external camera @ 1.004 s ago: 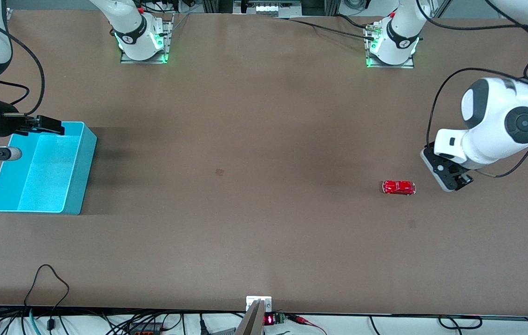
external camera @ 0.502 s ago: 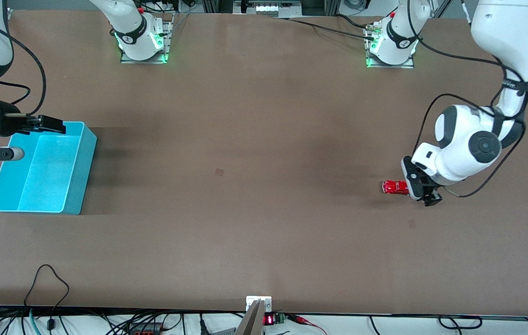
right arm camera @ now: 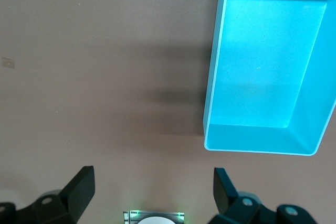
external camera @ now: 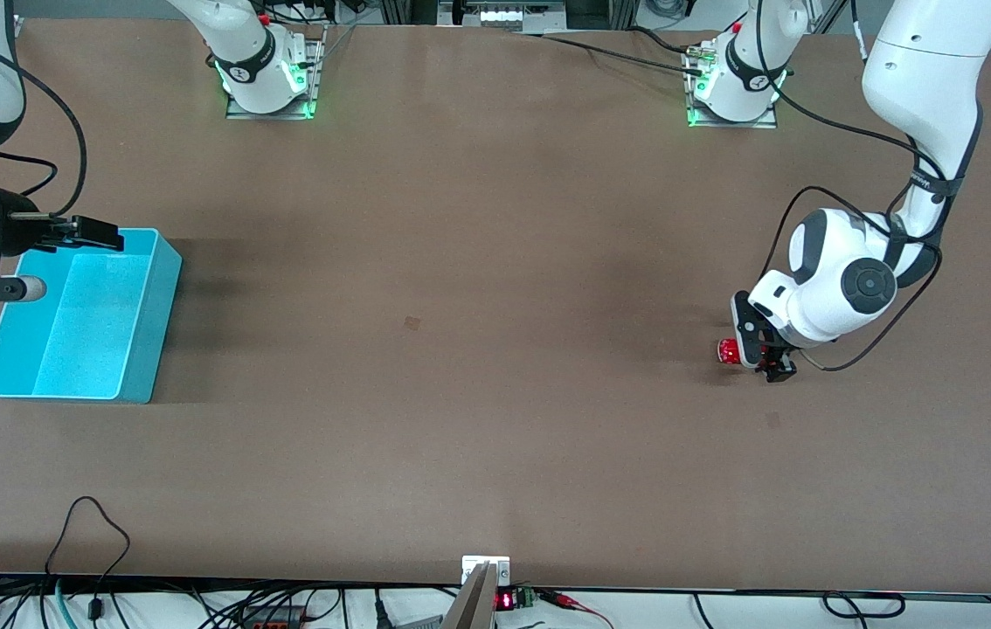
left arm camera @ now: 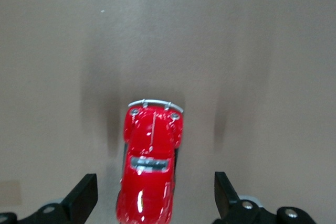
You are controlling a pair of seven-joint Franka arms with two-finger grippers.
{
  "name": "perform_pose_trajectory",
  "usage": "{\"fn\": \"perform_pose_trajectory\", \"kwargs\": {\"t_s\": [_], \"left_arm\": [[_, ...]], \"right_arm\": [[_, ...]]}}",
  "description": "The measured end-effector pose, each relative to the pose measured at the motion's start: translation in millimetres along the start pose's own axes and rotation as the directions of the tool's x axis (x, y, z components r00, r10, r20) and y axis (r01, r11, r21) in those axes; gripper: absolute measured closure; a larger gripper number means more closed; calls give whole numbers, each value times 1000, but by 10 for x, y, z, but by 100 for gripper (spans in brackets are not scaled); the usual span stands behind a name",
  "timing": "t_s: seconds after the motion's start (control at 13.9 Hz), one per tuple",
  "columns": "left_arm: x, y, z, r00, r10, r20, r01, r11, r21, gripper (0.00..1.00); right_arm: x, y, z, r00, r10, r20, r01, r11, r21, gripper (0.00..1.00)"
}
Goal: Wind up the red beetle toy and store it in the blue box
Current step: 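Lower the left gripper onto the red toy car and press it down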
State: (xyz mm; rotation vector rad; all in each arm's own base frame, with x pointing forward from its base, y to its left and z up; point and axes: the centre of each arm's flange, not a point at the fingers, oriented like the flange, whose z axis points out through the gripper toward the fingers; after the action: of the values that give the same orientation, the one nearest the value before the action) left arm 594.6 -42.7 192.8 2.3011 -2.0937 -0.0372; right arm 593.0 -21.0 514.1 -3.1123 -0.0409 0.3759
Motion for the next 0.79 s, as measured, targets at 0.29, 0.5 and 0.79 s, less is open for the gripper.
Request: {"fn": "perform_pose_trajectory", "kwargs": {"t_s": [0.29,0.5,0.79], "left_arm": [[31,20,16,1000,25,-3,-25,1000,1,33],[32,16,8,1000,29,-4,-29,1000,4,57],[19,14,9,1000,28,-4,-28,1000,4,57]], "right_arm": [[-8,0,16,1000,0,12,0,1000,1,0],[-3,0,33,1000,-1,18,0,1000,1,0],[-1,-1,38,1000,-1,19,1,1000,1,0]]}}
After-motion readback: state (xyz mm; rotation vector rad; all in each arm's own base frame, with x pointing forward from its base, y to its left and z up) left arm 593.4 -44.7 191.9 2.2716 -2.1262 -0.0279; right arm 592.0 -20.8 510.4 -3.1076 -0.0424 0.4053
